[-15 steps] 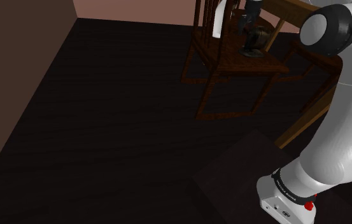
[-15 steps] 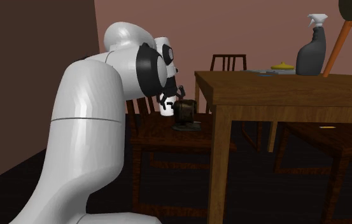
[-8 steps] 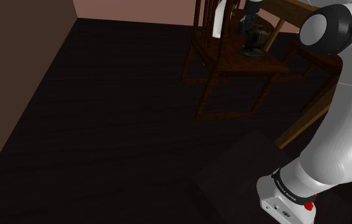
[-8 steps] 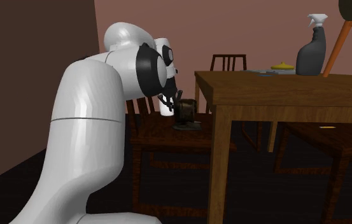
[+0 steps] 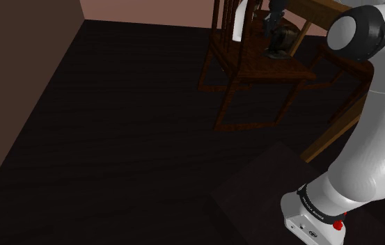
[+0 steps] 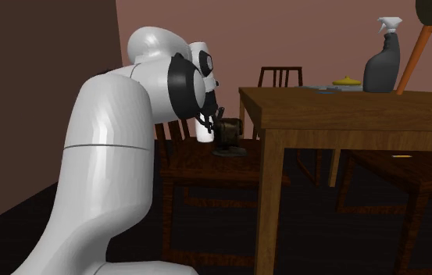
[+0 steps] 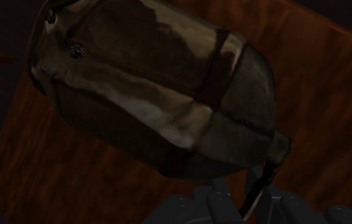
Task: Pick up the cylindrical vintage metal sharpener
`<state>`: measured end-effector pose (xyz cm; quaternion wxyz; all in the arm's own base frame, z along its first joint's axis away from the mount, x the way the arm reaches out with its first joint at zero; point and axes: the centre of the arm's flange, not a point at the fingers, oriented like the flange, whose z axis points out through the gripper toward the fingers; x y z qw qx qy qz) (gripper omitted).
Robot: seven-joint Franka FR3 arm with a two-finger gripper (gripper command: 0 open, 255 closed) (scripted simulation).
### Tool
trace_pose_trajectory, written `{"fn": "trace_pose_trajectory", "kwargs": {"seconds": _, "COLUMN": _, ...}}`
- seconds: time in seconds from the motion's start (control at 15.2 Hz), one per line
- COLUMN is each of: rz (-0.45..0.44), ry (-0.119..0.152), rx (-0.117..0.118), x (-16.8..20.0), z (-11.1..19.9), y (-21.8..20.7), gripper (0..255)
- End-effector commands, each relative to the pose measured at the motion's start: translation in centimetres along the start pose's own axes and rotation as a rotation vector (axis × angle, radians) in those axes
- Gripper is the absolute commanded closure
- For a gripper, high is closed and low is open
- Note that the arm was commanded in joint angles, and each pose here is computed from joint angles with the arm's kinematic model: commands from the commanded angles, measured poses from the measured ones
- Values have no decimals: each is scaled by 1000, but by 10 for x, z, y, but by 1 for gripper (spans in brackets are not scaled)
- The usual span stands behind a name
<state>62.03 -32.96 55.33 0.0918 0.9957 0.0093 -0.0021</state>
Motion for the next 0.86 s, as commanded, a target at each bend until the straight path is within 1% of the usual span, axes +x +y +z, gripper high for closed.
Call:
{"fn": "trace_pose_trajectory", "kwargs": {"seconds": 0.0, "rz": 0, "ry": 1, "rx": -1, "x": 1, "z": -11, "y": 1, "gripper": 255}}
{"fn": "trace_pose_trajectory", "kwargs": {"seconds": 0.66, "rz": 0, "ry": 1, "rx": -1, "x": 1, "z": -62, "y": 11, "gripper": 255}}
{"fn": "trace_pose_trajectory", "kwargs": {"seconds": 0.79, "rz": 0, "ry": 1, "rx": -1, "x": 1, "z": -63, "y": 11, "gripper": 255}}
